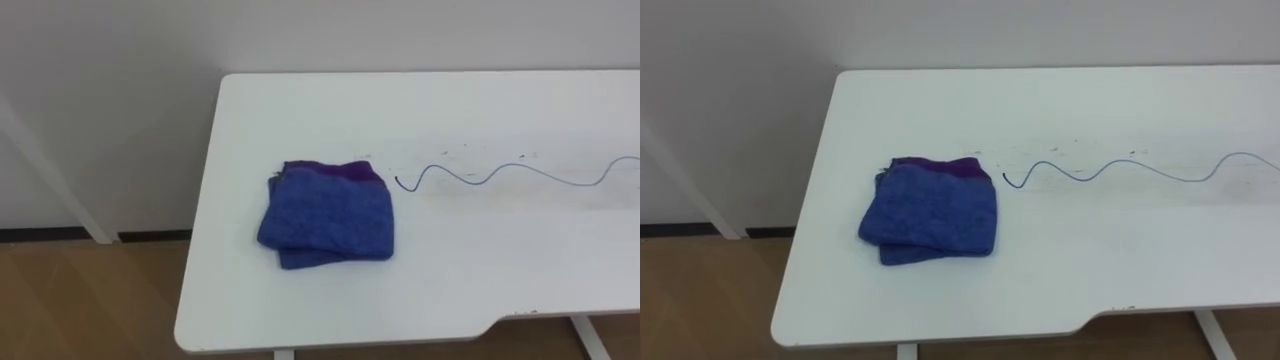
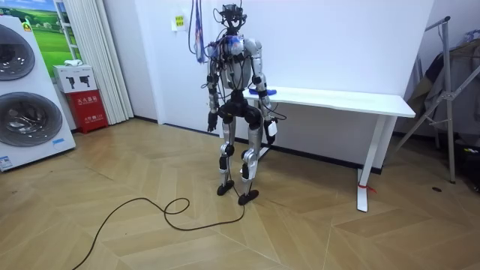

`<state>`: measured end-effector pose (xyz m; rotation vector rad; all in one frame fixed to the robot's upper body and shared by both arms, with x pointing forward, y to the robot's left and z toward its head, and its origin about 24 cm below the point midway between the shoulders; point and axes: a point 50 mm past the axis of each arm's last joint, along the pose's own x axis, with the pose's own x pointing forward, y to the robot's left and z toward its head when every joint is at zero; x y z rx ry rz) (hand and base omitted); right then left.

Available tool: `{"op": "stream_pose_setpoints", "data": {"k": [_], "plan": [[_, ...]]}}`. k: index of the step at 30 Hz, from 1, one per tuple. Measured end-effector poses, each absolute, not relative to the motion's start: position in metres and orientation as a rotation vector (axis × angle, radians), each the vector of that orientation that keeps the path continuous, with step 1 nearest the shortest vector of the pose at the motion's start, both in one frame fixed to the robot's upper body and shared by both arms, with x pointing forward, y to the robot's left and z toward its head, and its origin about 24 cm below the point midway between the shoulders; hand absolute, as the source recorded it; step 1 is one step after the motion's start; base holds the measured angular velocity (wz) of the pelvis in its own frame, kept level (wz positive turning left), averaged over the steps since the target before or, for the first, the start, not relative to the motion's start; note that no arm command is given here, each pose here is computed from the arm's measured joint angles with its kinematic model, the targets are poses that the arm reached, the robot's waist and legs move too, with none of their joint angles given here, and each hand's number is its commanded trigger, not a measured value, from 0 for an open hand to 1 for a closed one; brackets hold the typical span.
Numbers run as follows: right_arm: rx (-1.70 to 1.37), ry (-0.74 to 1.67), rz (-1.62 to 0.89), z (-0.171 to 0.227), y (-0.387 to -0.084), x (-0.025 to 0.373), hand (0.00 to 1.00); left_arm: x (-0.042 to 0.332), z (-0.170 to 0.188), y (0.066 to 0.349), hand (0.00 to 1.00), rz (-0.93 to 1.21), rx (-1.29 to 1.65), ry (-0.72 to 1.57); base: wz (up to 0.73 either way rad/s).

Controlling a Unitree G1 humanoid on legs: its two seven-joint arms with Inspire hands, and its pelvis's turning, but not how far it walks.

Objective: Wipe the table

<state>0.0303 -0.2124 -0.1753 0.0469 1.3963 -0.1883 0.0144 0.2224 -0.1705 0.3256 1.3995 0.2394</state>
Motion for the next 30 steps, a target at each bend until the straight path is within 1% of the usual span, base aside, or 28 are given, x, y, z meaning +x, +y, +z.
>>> {"op": "stream_pose_setpoints", "data": {"k": [3,7,10,12,15,17,18,20,21,22,24,25,27,28,29,30], "plan": [[0.085,1.412,-0.241,-0.176,-0.214,0.025,0.00,0.012,-0.170,0.224,0.00,0.251,0.320,1.404,0.00],[0.213,1.411,-0.441,-0.175,-0.221,0.011,0.00,0.007,-0.170,0.228,0.00,0.292,0.302,1.419,-0.03],[0.309,1.399,-0.636,-0.173,-0.231,0.000,0.00,-0.001,-0.169,0.233,0.00,0.370,0.245,1.434,-0.02],[0.366,1.377,-0.804,-0.170,-0.244,-0.005,0.00,-0.008,-0.167,0.241,0.00,0.464,0.196,1.442,-0.06],[0.389,1.341,-0.960,-0.165,-0.261,-0.007,0.00,-0.009,-0.164,0.249,0.00,0.541,0.180,1.425,-0.08],[0.351,1.283,-1.083,-0.156,-0.284,-0.001,0.00,-0.005,-0.161,0.258,0.00,0.584,0.190,1.399,-0.11],[0.329,1.264,-1.108,-0.153,-0.291,0.003,0.00,-0.005,-0.160,0.259,0.00,0.589,0.192,1.393,-0.22],[0.190,1.131,-1.146,-0.136,-0.318,0.038,0.00,-0.007,-0.159,0.262,0.00,0.590,0.204,1.397,-0.33],[0.120,1.063,-1.153,-0.126,-0.327,0.055,0.00,-0.001,-0.158,0.265,0.00,0.578,0.222,1.379,-0.21],[0.083,1.018,-1.154,-0.120,-0.330,0.065,0.00,0.001,-0.157,0.266,0.00,0.578,0.226,1.374,-0.14],[-0.054,0.810,-1.116,-0.089,-0.339,0.113,0.00,0.002,-0.157,0.266,0.00,0.551,0.251,1.372,-0.13],[-0.098,0.746,-1.102,-0.078,-0.341,0.125,0.00,0.003,-0.158,0.265,0.00,0.542,0.255,1.370,-0.08],[-0.279,0.486,-1.062,-0.030,-0.342,0.166,0.00,0.007,-0.158,0.262,0.00,0.524,0.259,1.355,-0.07],[-0.323,0.422,-1.053,-0.019,-0.340,0.174,0.00,0.008,-0.158,0.262,0.00,0.519,0.263,1.353,-0.04],[-0.405,0.291,-1.035,0.006,-0.335,0.187,0.00,0.013,-0.157,0.262,0.00,0.516,0.265,1.332,0.00],[-0.446,0.228,-1.023,0.017,-0.331,0.193,0.00,0.013,-0.156,0.262,0.00,0.513,0.268,1.327,-0.03]]}}
